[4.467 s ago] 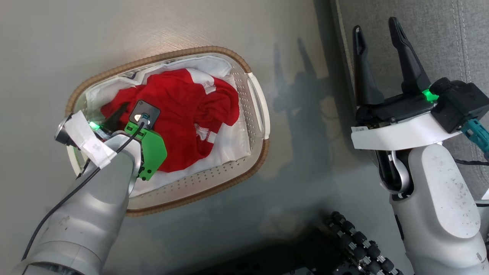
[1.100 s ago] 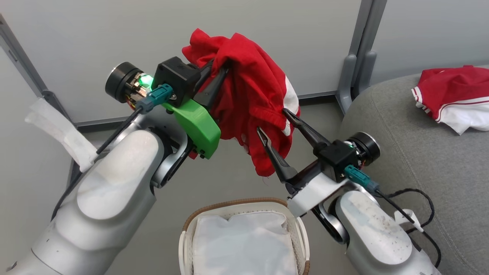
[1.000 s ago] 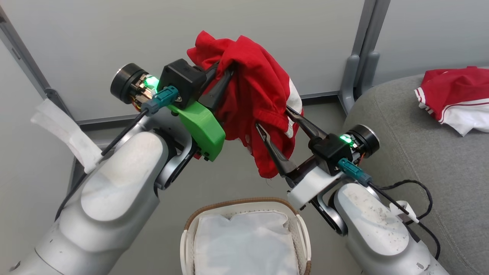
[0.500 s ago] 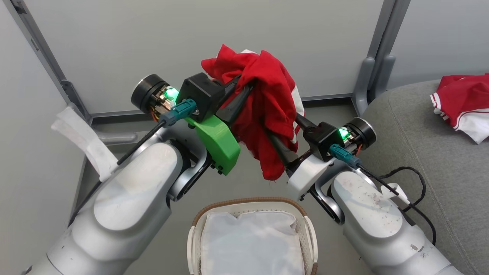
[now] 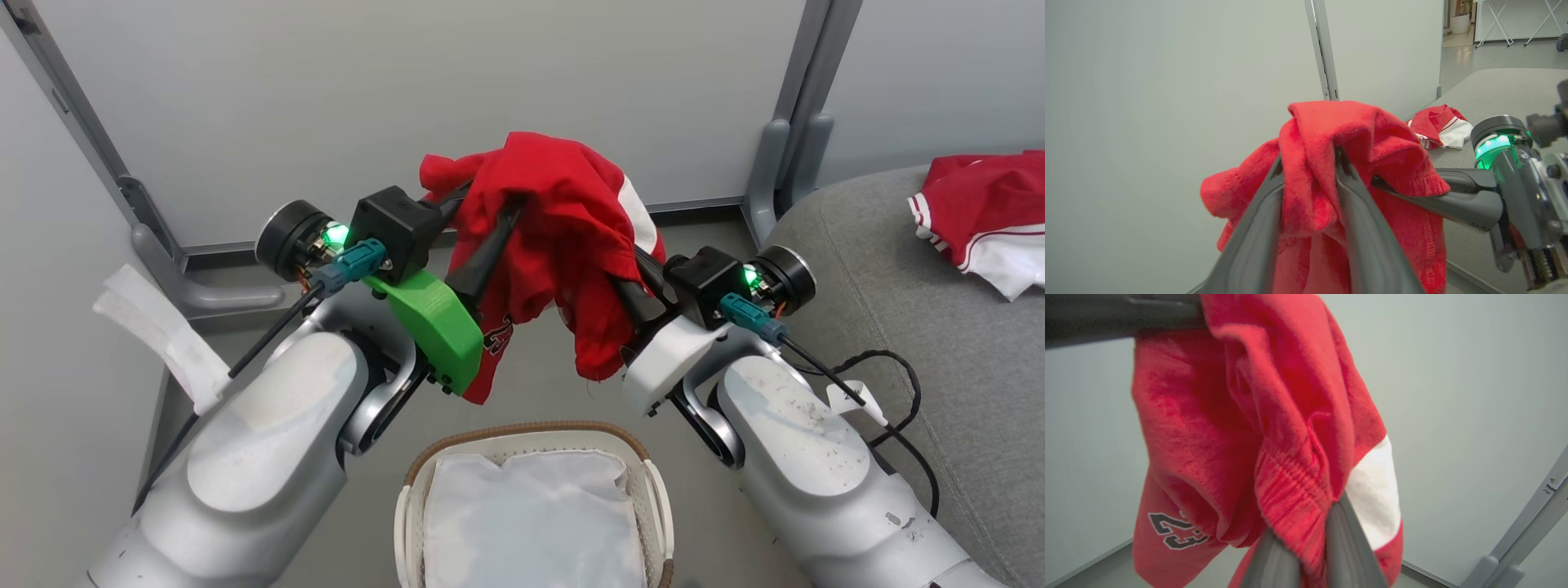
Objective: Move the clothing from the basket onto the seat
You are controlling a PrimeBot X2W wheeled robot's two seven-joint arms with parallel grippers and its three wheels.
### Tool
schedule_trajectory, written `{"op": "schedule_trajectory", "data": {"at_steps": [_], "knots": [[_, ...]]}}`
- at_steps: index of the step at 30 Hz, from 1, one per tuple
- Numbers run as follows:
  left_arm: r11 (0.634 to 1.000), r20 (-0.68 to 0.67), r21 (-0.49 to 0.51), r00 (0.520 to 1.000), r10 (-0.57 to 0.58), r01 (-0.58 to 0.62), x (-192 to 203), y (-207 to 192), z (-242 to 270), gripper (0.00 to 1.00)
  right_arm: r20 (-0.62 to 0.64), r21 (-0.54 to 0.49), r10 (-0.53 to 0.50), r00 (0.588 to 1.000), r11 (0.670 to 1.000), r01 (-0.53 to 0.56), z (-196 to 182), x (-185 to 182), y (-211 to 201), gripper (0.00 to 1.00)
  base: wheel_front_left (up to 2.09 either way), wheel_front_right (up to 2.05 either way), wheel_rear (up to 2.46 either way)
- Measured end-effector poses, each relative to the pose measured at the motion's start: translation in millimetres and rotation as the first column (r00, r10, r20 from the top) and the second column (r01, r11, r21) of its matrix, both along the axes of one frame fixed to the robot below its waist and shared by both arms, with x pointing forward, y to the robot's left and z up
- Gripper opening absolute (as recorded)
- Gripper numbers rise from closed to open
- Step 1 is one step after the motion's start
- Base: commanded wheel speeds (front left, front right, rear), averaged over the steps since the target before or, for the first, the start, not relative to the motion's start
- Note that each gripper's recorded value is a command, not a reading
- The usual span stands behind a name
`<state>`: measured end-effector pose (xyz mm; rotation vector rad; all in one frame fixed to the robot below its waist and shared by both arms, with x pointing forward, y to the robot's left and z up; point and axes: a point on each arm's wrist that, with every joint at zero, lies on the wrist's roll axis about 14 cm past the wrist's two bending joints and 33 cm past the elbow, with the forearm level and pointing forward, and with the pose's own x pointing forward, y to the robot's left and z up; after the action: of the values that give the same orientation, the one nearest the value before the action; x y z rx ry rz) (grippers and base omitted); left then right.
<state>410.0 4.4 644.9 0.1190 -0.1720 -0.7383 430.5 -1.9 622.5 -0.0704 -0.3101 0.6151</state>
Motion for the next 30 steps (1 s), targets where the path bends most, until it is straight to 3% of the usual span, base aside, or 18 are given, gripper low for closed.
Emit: {"op": "schedule_trajectory", "data": {"at_steps": [16,23,30], "knots": [[0.996,-0.133,-0.082,0.991,0.02,-0.031,-8.8,4.7,-54.2,1.0,0.019,-0.009,-0.096,0.995,0.995,0.096,4.4,15.4,-28.6,0.0,0.0,0.0,0.0],[0.994,-0.203,-0.113,0.979,-0.013,-0.01,-20.1,-12.2,-84.0,1.0,0.012,-0.022,-0.192,0.981,0.981,0.192,-2.9,21.9,-61.2,0.0,0.0,0.0,0.0],[0.989,-0.219,-0.14,0.972,-0.087,0.057,-23.5,-43.4,-93.2,1.0,0.012,-0.033,-0.32,0.947,0.947,0.32,-8.9,19.7,-112.3,0.0,0.0,0.0,0.0]]}}
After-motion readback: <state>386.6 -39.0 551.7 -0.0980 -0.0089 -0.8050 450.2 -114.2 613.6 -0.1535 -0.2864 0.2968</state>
